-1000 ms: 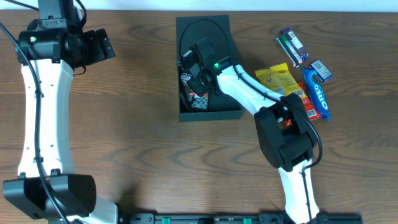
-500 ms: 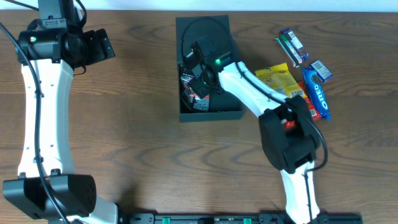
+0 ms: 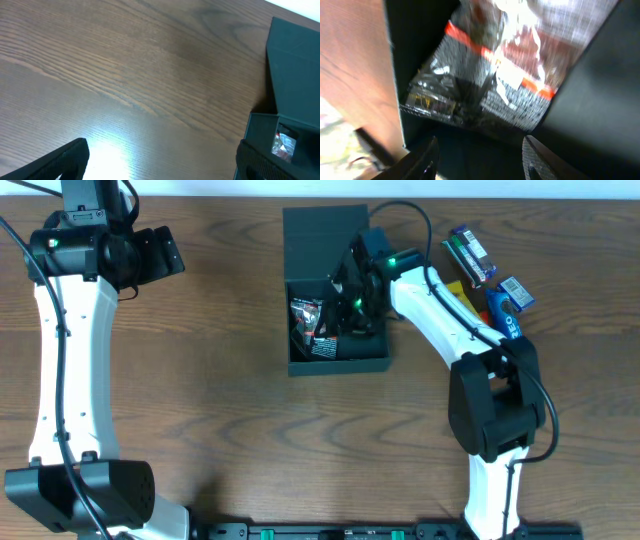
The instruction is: Pack container
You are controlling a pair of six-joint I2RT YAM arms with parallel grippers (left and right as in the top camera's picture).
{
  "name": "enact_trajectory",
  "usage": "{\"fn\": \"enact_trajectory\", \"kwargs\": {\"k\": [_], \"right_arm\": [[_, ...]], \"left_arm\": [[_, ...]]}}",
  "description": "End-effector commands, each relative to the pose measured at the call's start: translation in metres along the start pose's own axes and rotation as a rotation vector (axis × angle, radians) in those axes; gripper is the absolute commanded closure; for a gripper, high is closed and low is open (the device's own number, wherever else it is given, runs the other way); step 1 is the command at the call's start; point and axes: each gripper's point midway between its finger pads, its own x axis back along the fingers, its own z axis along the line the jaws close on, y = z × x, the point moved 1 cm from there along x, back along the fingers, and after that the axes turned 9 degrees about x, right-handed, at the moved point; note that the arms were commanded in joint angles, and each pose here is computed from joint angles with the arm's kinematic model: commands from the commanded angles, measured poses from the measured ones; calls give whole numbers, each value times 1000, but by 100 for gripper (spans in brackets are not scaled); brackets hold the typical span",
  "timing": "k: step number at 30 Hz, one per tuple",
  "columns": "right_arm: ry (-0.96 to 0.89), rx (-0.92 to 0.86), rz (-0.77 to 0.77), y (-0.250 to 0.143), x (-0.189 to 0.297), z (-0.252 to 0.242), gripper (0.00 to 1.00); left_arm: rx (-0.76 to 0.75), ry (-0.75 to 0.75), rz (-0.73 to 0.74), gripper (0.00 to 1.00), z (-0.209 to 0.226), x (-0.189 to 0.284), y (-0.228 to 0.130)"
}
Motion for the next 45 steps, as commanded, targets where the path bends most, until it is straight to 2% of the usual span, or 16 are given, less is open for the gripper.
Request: {"fn": "enact_trajectory", "kwargs": {"k": [1, 9, 23, 25, 27, 28, 30, 31, 41, 45], "right_arm": [[37, -142, 57, -14, -11, 3, 46], [-95, -289, 82, -29, -22, -25, 46], [33, -252, 67, -11, -56, -19, 46], [37, -243, 54, -8, -56, -19, 53], [40, -235, 42, -5, -56, -19, 69], [41, -233, 39, -4, -56, -19, 81], [41, -231, 37, -4, -56, -18, 96], [42, -230, 35, -3, -56, -18, 99], [71, -124, 2, 6, -48, -10, 99], [191, -53, -9, 12, -41, 13, 99]], "left_arm": [[12, 4, 8, 5, 1, -4, -1], [12, 4, 8, 5, 1, -4, -1], [12, 4, 8, 5, 1, -4, -1], [12, 4, 8, 5, 1, -4, -1], [12, 3, 8, 5, 1, -4, -1], [12, 3, 8, 5, 1, -4, -1], [12, 4, 8, 5, 1, -4, -1], [12, 3, 8, 5, 1, -4, -1], [12, 4, 8, 5, 1, -4, -1], [12, 4, 9, 5, 1, -4, -1]]}}
